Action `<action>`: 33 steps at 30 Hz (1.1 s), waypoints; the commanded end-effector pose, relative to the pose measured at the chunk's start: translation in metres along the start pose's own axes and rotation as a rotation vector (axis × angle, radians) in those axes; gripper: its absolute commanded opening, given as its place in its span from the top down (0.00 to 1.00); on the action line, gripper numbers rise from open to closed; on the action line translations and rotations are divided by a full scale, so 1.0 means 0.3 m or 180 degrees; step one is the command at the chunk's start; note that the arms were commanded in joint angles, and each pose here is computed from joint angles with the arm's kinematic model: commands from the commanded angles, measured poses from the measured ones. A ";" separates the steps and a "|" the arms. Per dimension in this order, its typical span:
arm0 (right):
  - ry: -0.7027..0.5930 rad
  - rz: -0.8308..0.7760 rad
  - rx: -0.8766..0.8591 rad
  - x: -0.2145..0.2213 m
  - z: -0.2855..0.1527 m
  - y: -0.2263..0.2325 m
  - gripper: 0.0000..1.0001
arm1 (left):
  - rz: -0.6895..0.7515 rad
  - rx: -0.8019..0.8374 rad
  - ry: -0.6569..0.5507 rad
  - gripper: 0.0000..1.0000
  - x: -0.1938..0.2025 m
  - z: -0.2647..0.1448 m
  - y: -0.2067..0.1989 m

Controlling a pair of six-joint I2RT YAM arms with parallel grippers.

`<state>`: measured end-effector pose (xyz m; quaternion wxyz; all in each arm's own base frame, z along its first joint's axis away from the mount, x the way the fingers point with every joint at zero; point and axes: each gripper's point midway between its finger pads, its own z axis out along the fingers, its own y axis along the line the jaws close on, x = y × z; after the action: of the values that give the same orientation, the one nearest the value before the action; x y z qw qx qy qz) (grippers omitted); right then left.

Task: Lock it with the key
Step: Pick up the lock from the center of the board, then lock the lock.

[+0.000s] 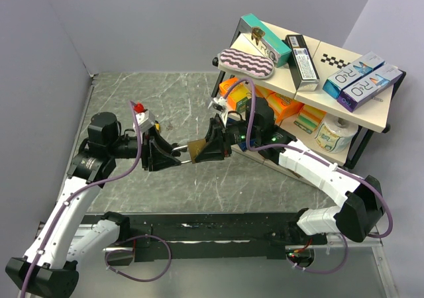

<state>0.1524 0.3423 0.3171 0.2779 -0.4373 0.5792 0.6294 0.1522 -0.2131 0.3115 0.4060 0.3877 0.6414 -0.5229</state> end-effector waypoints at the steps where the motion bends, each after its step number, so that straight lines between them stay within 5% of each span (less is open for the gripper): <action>1: -0.0243 -0.0548 -0.0154 -0.140 -0.018 0.097 1.00 | 0.0209 0.0139 -0.0096 0.57 -0.036 -0.006 -0.038; 8: -0.0248 -0.0496 -0.0182 -0.145 -0.014 0.096 1.00 | 0.0209 0.0200 -0.0115 0.64 -0.037 -0.001 -0.038; 12: -0.0268 -0.0456 -0.0190 -0.154 -0.012 0.099 1.00 | 0.0162 0.0197 -0.0082 0.47 -0.024 -0.001 -0.035; 16: -0.0267 -0.0480 -0.0205 -0.157 -0.013 0.105 1.00 | 0.0172 0.0143 -0.0037 0.45 -0.009 -0.003 -0.025; 27: -0.0286 -0.0519 -0.0208 -0.159 -0.008 0.110 1.00 | 0.0103 0.0153 -0.0042 0.68 0.005 0.008 -0.005; 33: -0.0252 -0.0659 -0.0175 -0.153 0.011 0.114 1.00 | 0.0128 0.0191 -0.0108 0.99 -0.032 0.015 -0.009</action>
<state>0.1546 0.3439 0.3235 0.2847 -0.4310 0.5776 0.6321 0.1501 -0.2154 0.3051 0.3925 0.3905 0.6352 -0.5385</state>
